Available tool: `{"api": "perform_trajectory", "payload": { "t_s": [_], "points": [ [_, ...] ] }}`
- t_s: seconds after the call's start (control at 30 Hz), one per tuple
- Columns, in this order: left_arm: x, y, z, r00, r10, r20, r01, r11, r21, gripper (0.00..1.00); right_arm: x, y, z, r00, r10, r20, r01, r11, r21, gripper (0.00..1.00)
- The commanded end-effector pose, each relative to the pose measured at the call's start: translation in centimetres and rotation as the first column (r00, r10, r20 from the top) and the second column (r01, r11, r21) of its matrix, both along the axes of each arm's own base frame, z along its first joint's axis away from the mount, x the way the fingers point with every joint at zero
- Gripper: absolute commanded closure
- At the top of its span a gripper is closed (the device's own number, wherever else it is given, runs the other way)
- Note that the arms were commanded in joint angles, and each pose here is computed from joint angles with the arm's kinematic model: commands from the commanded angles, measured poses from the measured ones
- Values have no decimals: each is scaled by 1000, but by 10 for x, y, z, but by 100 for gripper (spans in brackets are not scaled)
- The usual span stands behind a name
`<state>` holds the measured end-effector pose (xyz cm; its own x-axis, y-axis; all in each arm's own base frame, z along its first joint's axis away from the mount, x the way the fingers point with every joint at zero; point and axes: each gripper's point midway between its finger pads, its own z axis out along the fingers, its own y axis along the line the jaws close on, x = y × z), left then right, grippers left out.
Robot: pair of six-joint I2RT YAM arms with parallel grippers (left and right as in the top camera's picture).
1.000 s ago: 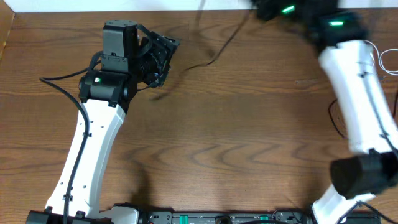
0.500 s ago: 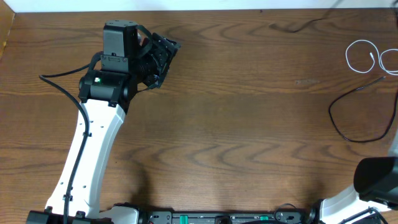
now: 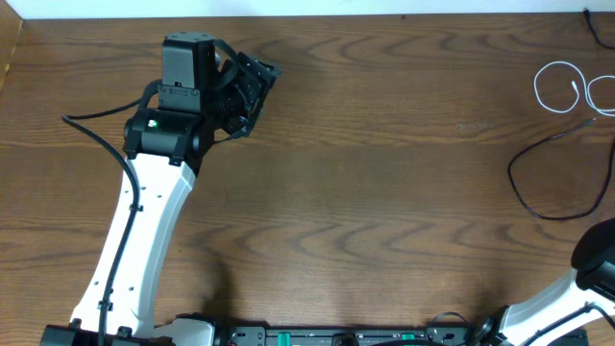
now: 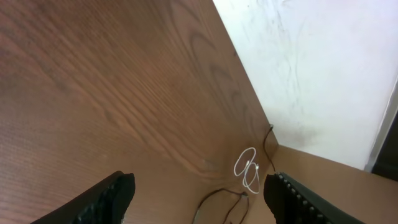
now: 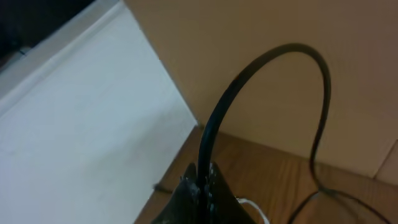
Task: Untangle cables
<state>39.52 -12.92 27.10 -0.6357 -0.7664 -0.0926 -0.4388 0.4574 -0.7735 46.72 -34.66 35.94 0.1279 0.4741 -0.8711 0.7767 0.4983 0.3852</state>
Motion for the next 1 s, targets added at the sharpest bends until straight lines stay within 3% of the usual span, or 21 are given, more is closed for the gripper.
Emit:
{"api": "perform_trajectory", "payload": {
  "t_s": [0.0,0.23,0.27,0.3,0.4,0.43,0.63,0.8,0.87,0.97],
  "points": [
    [1,-2,0,1000,-5,13,5,1000,30,28,15,-1,-6,997,77,13,-77,997,2,99],
    [0,-3,0,1000,-4,15,3,999,41,28,47,5,-25,984,174,28,-174,985,-6,99],
    [0,-3,0,1000,-4,15,3,999,41,28,51,9,-30,982,189,22,-189,982,3,95],
    [0,-3,0,1000,-3,15,3,999,41,28,54,12,-35,979,203,14,-203,979,14,79],
    [0,-3,0,1000,-3,15,3,999,41,28,62,26,-51,964,262,-42,-261,965,35,6],
    [0,-3,0,1000,-3,15,3,999,41,27,62,30,-56,961,269,-59,-266,963,47,1],
    [0,-3,-1,1000,-4,12,3,999,42,28,54,48,-78,943,305,-136,-286,948,138,1],
    [-2,-3,-3,999,-31,17,30,997,71,28,44,79,-82,896,420,-145,-379,892,244,1],
    [-3,-3,-4,998,-56,27,53,994,97,28,43,104,-74,846,523,-106,-478,831,284,1],
    [-6,-2,-7,992,-118,42,110,981,158,28,45,155,-54,690,724,-20,-687,664,295,1]
  ]
}}
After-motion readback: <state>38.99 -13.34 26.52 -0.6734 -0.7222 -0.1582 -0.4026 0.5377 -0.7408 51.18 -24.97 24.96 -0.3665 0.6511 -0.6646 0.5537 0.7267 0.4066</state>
